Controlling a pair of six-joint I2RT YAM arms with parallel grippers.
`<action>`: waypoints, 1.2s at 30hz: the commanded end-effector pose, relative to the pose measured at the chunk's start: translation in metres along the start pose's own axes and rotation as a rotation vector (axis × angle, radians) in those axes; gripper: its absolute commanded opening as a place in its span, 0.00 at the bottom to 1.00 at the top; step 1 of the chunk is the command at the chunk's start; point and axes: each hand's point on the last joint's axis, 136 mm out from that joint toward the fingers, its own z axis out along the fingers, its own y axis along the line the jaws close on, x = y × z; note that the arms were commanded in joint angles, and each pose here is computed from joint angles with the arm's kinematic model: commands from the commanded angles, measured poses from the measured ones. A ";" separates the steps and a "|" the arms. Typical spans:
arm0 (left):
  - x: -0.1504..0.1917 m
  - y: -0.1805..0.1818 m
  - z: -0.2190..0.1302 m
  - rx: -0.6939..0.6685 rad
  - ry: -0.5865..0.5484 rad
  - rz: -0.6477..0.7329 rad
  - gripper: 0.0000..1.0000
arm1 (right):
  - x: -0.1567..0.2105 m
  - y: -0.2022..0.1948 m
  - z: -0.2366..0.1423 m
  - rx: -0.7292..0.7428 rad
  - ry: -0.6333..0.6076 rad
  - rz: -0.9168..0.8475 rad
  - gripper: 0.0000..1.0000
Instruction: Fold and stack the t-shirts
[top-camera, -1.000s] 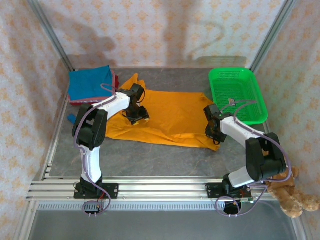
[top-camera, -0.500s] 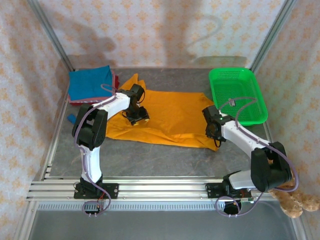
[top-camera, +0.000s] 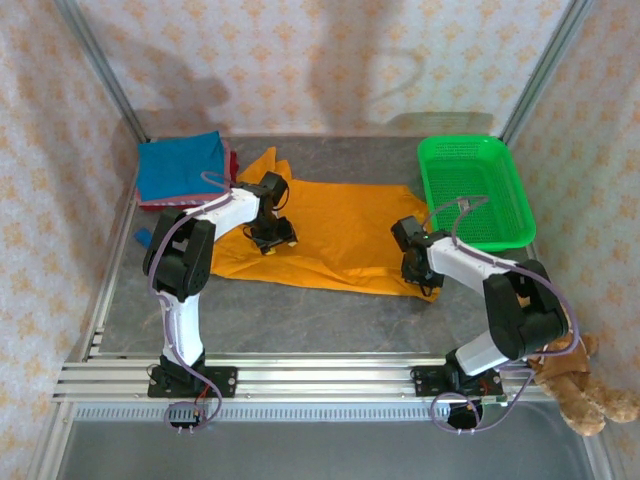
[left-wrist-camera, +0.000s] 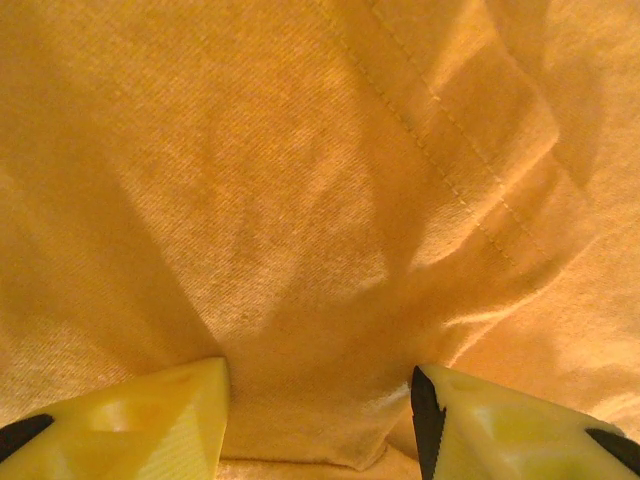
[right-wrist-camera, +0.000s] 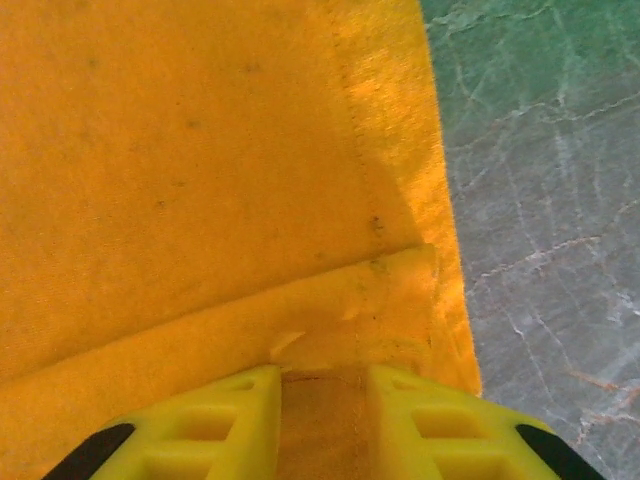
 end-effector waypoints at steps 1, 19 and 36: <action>0.000 0.002 -0.010 -0.014 -0.036 0.015 0.52 | -0.007 0.007 -0.001 -0.012 -0.012 -0.006 0.23; 0.000 0.004 -0.011 -0.020 -0.038 0.018 0.52 | -0.018 0.001 -0.020 -0.001 -0.053 0.013 0.00; 0.004 0.009 -0.008 -0.024 -0.031 0.014 0.52 | -0.002 0.002 0.012 0.056 0.028 -0.002 0.19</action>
